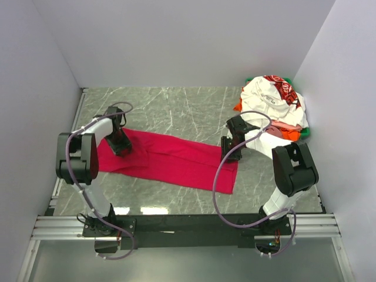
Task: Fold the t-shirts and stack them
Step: Fold the tshirt
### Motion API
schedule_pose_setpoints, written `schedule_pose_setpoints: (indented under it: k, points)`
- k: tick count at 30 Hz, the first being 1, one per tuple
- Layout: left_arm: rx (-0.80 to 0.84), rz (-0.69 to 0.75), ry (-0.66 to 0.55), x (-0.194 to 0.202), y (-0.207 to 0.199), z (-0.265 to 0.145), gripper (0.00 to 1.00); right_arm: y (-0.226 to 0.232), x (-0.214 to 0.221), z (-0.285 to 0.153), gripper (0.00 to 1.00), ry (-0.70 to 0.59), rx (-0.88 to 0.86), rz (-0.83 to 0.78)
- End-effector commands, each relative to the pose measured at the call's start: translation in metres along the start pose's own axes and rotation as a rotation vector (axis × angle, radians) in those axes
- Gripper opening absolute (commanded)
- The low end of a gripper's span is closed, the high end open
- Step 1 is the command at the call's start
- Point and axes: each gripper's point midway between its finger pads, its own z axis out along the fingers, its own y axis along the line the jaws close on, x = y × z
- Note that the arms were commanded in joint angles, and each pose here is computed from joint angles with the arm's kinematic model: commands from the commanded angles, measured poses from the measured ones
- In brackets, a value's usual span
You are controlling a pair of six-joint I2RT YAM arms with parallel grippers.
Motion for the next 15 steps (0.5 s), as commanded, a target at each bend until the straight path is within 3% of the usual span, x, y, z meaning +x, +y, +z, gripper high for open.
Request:
schedule_pose_setpoints:
  k: [1,8,15]
  points:
    - [-0.004,0.035,-0.079,-0.039,-0.015,0.024,0.45,-0.006,0.022,0.007,0.44,0.065,0.009,0.056]
    - [0.008,0.122,-0.055,-0.071,-0.065,0.059,0.43,-0.006,0.059,0.009,0.43,0.132,0.001,0.131]
    - [0.083,0.36,-0.108,-0.069,-0.165,0.049,0.45,0.005,0.1,0.008,0.43,0.168,-0.028,0.156]
